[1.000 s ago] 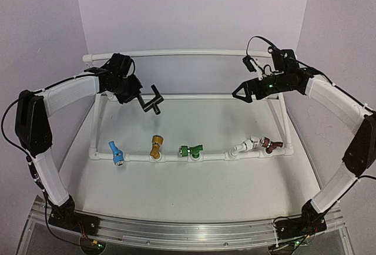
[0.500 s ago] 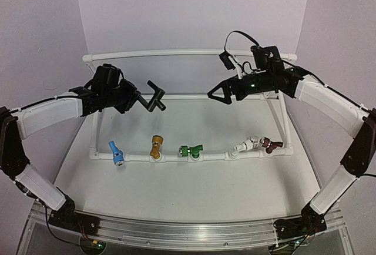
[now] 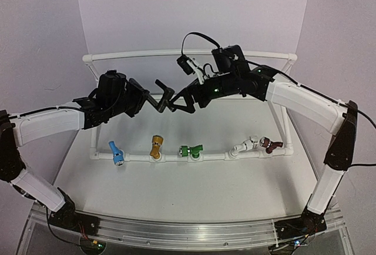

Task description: Install the water faucets

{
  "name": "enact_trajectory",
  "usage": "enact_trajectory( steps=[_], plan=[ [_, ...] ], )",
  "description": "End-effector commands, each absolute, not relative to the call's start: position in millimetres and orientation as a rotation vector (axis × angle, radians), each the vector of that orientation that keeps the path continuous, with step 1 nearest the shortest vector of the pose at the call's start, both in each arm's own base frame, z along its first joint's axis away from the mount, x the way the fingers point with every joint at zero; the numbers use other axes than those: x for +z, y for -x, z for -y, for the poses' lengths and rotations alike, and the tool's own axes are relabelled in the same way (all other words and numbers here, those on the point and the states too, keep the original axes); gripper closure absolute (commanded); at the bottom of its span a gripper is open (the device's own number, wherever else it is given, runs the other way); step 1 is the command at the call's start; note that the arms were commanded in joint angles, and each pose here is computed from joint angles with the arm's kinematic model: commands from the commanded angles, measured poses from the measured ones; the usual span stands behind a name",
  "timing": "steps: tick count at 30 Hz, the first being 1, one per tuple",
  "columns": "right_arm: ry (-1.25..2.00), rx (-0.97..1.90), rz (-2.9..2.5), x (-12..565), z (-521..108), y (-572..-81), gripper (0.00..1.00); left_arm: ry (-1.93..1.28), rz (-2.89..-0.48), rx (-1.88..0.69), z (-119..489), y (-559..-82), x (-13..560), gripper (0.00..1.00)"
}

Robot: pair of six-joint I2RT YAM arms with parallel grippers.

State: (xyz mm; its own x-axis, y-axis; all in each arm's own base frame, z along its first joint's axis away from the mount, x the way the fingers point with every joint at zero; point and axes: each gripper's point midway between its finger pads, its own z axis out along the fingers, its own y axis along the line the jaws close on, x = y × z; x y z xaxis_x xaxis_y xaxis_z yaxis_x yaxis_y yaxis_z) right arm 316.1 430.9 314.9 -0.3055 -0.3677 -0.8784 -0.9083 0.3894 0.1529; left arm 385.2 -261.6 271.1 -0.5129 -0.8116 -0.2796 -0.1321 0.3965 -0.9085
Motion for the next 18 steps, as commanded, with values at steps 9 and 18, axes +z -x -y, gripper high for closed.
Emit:
enact_trajectory(
  steps=[9, 18],
  plan=[
    [1.068, 0.805, -1.846, 314.1, -454.5, -324.3, 0.06, 0.737, -1.694, -1.322, 272.7, -374.1, 339.8, 1.00],
    [1.145, 0.776, -1.836, 298.2, -456.2, -318.7, 0.30, 0.575, -1.724, -1.340, 291.1, -366.2, 352.4, 1.00]
  ],
)
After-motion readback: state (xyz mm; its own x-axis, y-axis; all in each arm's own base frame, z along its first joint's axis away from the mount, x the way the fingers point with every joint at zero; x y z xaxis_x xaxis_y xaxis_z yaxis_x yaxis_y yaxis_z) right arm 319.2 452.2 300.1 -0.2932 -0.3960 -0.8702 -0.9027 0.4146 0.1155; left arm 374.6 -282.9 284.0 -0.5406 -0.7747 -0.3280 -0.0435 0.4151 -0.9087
